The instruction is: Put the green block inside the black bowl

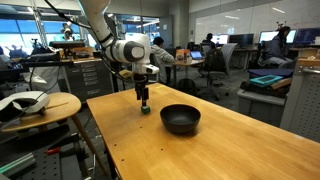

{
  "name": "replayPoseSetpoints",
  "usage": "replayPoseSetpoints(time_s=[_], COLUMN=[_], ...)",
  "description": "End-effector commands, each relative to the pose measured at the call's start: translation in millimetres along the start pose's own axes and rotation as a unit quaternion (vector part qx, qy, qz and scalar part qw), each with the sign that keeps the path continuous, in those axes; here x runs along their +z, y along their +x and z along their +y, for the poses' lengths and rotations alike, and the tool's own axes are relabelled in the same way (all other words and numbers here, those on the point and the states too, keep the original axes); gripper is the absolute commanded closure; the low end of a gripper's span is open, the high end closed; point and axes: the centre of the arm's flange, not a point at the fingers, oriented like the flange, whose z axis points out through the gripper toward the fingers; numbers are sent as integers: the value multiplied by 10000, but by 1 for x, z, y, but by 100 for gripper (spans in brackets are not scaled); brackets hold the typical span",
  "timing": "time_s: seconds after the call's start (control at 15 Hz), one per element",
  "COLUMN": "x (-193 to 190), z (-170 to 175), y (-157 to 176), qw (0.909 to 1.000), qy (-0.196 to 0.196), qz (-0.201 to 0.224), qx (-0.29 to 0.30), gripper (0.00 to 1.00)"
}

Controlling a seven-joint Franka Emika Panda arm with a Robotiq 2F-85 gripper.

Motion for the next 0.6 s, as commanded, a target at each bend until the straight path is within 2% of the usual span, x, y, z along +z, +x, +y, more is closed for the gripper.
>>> replayPoseSetpoints(time_s=[0.0,0.4,0.47,0.53], x=[11,20,21,21], z=[-5,5,6,8], y=[6,9,10,10], qw=[9999,9996,9994,9992], qy=[77,186,224,234], qz=[38,31,12,3], qx=[-68,-213,-259,-312], gripper=[0,2,20,27])
